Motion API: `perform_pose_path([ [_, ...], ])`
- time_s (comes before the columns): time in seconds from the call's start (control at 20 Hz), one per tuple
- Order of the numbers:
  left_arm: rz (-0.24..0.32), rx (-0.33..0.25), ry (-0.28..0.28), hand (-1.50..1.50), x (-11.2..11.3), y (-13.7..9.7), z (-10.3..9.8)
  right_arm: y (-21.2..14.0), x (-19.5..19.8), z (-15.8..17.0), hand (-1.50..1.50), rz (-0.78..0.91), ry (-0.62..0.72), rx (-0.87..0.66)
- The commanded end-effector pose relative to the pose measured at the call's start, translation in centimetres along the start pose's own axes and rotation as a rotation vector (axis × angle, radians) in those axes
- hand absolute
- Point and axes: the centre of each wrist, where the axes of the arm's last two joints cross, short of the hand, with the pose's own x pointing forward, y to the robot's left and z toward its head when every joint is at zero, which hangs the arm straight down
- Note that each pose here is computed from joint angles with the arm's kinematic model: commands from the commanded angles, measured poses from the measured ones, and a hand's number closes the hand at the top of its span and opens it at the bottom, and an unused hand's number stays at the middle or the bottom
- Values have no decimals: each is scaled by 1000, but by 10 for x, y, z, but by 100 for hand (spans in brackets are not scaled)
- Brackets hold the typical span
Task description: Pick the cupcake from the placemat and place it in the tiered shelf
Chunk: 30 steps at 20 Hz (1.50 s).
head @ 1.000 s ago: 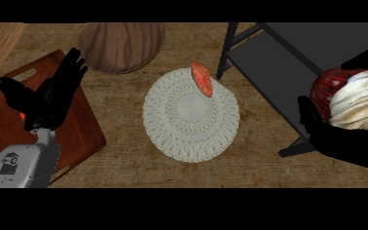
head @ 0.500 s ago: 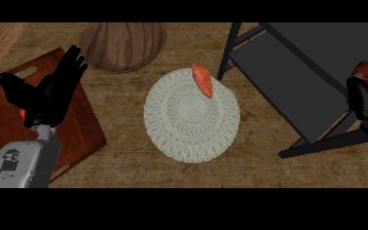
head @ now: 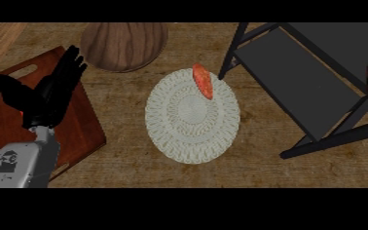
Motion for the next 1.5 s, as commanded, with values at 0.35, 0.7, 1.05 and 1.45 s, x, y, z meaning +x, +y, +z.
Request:
perform_pose_path([
  [0.35,-3,-12,12,0,1,3,8,-23,-60,-36,-150,-97,19,-208],
  [0.7,-8,4,21,0,1,13,11,-76,-88,-39,-150,-205,112,0],
  [1.05,0,20,6,0,-9,-7,0,-166,-117,-29,-150,-237,125,-20],
  [1.45,5,16,10,0,-10,1,8,-249,-151,10,-150,-312,10,100],
])
